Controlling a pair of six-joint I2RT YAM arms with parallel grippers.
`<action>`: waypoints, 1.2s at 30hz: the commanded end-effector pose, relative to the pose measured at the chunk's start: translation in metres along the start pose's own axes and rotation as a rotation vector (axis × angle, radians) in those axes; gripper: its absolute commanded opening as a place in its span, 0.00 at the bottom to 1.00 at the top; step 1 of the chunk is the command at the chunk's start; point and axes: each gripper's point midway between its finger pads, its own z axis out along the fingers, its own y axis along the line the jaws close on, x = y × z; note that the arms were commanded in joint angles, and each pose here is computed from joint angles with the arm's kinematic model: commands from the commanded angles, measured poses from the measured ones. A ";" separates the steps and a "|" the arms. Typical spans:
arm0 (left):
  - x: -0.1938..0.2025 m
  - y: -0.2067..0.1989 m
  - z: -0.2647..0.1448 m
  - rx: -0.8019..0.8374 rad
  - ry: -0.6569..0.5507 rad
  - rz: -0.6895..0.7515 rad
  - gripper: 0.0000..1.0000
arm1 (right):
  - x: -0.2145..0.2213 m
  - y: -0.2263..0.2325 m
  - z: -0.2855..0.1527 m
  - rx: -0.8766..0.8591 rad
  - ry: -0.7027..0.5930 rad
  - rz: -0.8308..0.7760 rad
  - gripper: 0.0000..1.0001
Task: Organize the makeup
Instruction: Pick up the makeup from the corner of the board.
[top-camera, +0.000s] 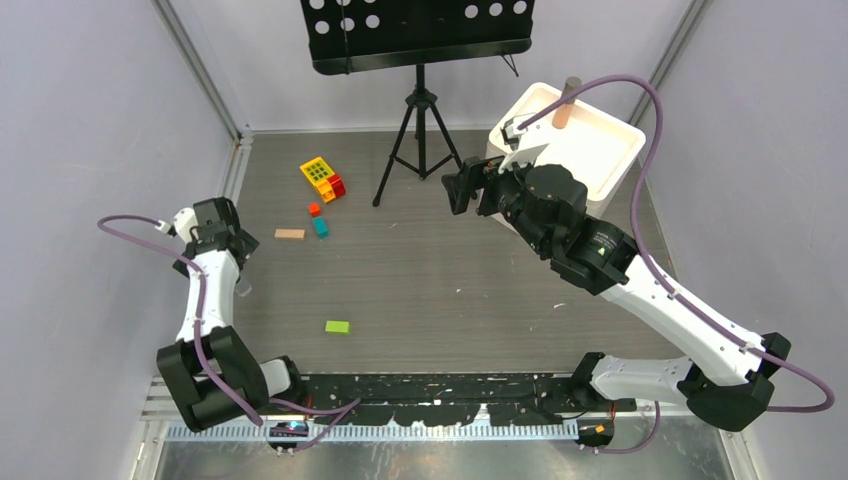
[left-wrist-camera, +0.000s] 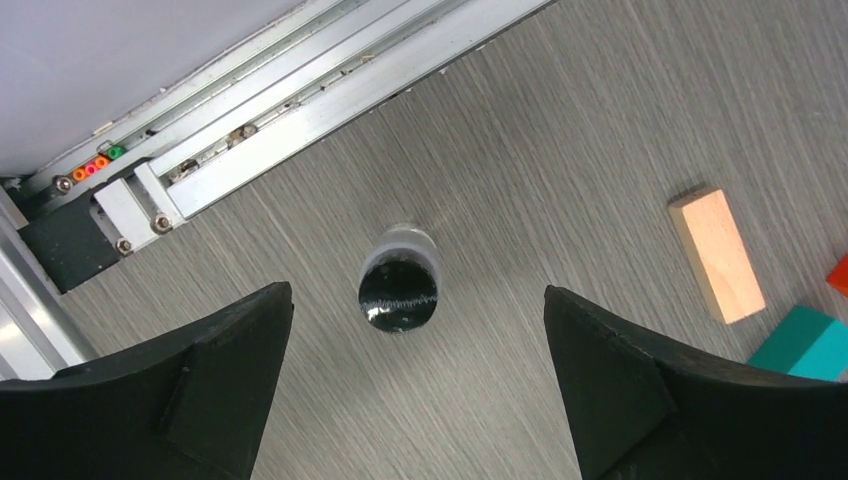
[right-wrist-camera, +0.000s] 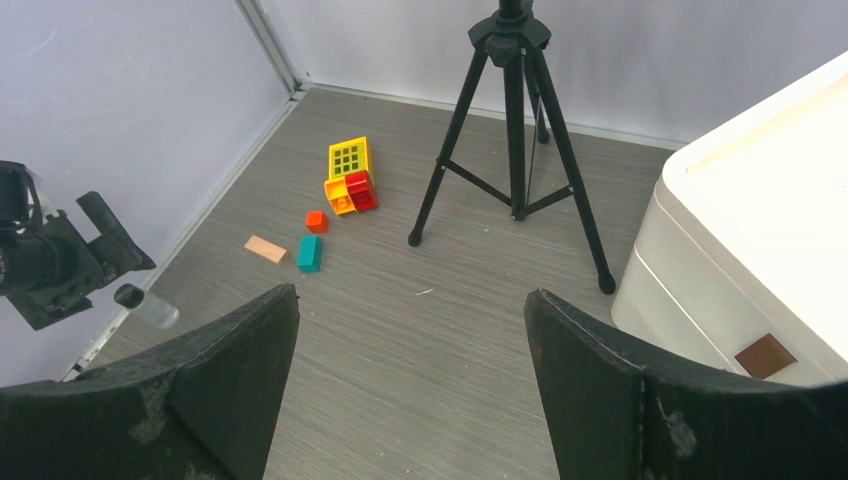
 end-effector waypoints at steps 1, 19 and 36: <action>0.000 -0.002 0.015 -0.001 0.007 -0.033 0.97 | -0.019 0.004 -0.009 -0.024 -0.062 0.034 0.87; 0.030 -0.006 0.057 -0.025 0.078 -0.015 0.60 | -0.013 0.004 -0.004 -0.018 -0.044 0.022 0.87; 0.000 -0.069 -0.032 0.358 -0.004 0.032 0.11 | -0.011 0.003 -0.001 -0.018 -0.054 -0.009 0.87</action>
